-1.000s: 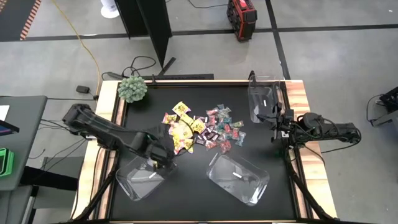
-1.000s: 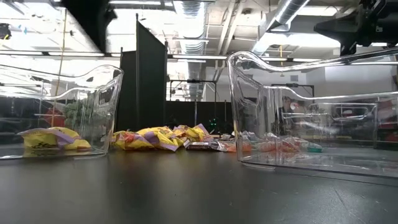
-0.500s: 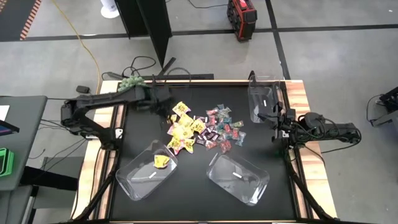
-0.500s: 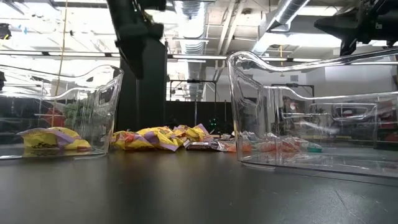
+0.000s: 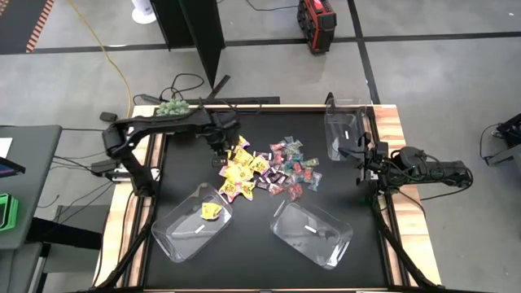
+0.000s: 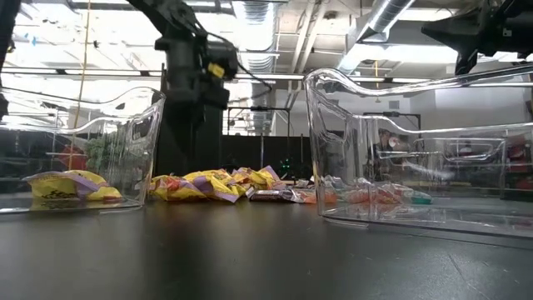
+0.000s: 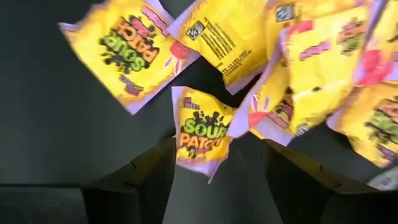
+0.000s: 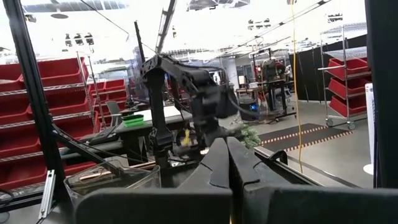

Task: Sort candy
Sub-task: Put the yellow candy in the bottom left transparent container, then put the green candy in the top right transparent container

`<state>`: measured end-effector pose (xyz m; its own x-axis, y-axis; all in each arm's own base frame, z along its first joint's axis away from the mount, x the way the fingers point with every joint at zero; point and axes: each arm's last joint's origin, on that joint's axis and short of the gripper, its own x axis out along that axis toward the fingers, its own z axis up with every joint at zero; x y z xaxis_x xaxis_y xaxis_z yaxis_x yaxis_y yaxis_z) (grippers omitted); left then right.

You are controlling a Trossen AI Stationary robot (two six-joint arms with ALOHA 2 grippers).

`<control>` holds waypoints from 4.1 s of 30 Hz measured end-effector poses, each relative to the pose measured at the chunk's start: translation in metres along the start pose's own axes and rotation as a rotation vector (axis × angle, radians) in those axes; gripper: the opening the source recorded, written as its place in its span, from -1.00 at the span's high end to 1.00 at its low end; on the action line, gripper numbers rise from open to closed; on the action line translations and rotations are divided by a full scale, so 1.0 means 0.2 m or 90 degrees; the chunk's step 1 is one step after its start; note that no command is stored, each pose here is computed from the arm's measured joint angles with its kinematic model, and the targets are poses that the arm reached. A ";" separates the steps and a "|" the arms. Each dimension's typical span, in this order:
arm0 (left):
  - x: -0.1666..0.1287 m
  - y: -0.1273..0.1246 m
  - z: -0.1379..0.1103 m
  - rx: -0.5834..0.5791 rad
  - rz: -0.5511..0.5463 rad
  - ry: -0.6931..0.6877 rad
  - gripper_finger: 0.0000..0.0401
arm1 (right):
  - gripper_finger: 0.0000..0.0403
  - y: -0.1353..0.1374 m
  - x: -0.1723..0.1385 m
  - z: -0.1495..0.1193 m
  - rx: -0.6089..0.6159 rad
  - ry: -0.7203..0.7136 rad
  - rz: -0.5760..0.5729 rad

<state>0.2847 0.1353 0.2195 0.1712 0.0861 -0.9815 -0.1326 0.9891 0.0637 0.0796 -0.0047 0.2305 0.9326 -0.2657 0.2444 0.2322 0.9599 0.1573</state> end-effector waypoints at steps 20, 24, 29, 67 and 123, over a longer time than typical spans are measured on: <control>0.32 0.06 0.02 0.000 0.021 0.128 0.07 | 1.00 0.00 0.00 0.00 -0.002 0.005 0.000; 0.28 0.06 0.00 0.002 0.044 0.140 0.43 | 1.00 0.00 0.00 0.00 -0.002 0.005 0.000; 0.17 0.06 -0.01 0.010 0.078 0.116 0.91 | 1.00 0.00 0.00 0.00 -0.005 0.005 0.000; -0.31 -1.10 -0.24 0.169 -0.076 0.049 0.95 | 0.17 0.05 0.14 0.08 -0.074 0.108 -0.005; -0.77 -0.50 -0.33 -0.016 0.215 -0.310 -0.47 | -0.07 -0.45 0.89 -0.52 -0.106 1.058 0.081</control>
<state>0.2069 0.0160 0.3521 0.5425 0.4463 -0.7117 -0.2793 0.8948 0.3483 0.2537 -0.1291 0.1610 0.1805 0.0825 -0.9801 0.0608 0.9936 0.0948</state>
